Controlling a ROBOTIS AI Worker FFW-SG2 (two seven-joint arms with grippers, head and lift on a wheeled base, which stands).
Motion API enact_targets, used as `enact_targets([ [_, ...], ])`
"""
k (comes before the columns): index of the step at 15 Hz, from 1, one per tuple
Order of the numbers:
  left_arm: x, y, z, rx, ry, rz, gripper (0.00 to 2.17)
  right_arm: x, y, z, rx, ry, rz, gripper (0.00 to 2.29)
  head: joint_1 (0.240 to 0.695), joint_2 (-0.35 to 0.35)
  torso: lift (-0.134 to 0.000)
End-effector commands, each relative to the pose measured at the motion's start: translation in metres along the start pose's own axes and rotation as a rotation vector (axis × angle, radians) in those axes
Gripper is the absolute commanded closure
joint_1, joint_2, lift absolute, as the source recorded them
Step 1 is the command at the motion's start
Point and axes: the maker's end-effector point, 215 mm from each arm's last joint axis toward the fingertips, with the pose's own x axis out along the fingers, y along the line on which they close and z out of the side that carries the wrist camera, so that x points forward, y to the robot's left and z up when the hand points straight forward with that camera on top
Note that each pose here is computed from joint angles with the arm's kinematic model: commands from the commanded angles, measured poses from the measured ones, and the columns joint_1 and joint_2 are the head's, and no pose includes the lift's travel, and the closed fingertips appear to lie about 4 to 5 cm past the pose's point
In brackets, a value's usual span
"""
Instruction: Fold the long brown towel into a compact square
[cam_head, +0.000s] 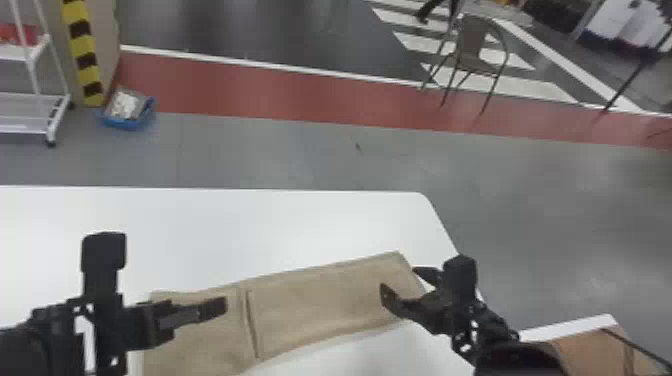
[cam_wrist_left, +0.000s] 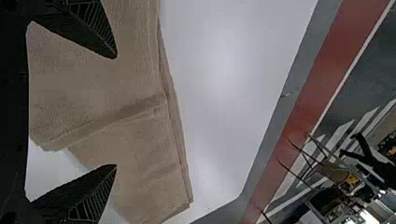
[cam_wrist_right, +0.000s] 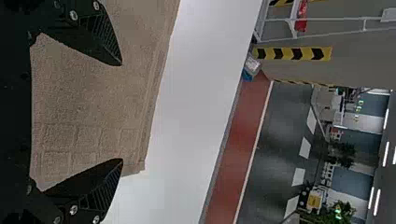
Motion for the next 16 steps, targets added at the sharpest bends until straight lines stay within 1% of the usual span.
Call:
enact_targets([
  [1, -0.019, 0.050, 0.025, 0.079, -0.097, 0.131, 0.09, 0.007, 0.020, 0.011, 0.129, 0.012, 0.027, 0.21, 0.695, -0.350, 0.000],
  [2, -0.030, 0.068, 0.037, 0.108, -0.146, 0.165, 0.09, 0.008, 0.032, 0.019, 0.184, 0.005, 0.045, 0.21, 0.695, -0.350, 0.000],
  [3, -0.040, 0.079, 0.050, 0.135, -0.189, 0.183, 0.09, 0.007, 0.044, 0.027, 0.225, 0.001, 0.061, 0.21, 0.695, -0.345, 0.000],
  [4, -0.049, 0.089, 0.060, 0.166, -0.225, 0.204, 0.09, 0.006, 0.059, 0.037, 0.280, -0.007, 0.082, 0.21, 0.695, -0.308, 0.000],
  [5, -0.061, 0.102, 0.069, 0.181, -0.260, 0.222, 0.09, 0.005, 0.074, 0.044, 0.343, -0.004, 0.113, 0.21, 0.695, -0.278, 0.000],
  [6, -0.072, 0.114, 0.073, 0.180, -0.281, 0.238, 0.09, 0.003, 0.088, 0.046, 0.406, 0.021, 0.149, 0.21, 0.695, -0.218, 0.000],
  [7, -0.077, 0.119, 0.078, 0.180, -0.297, 0.242, 0.09, 0.001, 0.101, 0.044, 0.445, 0.053, 0.179, 0.22, 0.695, -0.189, 0.000],
  [8, -0.082, 0.124, 0.081, 0.177, -0.312, 0.248, 0.09, 0.000, 0.111, 0.045, 0.454, 0.081, 0.194, 0.22, 0.695, -0.166, 0.000],
  [9, -0.085, 0.128, 0.083, 0.184, -0.320, 0.255, 0.09, 0.000, 0.126, 0.044, 0.457, 0.112, 0.215, 0.28, 0.695, -0.144, 0.000],
  [10, -0.086, 0.128, 0.084, 0.187, -0.327, 0.255, 0.09, 0.000, 0.142, 0.039, 0.460, 0.146, 0.233, 0.28, 0.695, -0.102, 0.000],
  [12, -0.092, 0.135, 0.090, 0.188, -0.348, 0.263, 0.11, 0.002, 0.184, 0.036, 0.432, 0.205, 0.281, 0.28, 0.695, -0.065, 0.000],
  [14, -0.093, 0.138, 0.094, 0.194, -0.361, 0.269, 0.11, 0.004, 0.219, 0.035, 0.406, 0.244, 0.326, 0.28, 0.695, -0.025, 0.000],
  [15, -0.094, 0.139, 0.096, 0.199, -0.368, 0.271, 0.11, 0.005, 0.233, 0.038, 0.394, 0.258, 0.345, 0.29, 0.695, -0.002, 0.000],
  [16, -0.094, 0.142, 0.099, 0.201, -0.378, 0.277, 0.11, 0.006, 0.244, 0.040, 0.388, 0.271, 0.363, 0.29, 0.695, 0.036, 0.000],
])
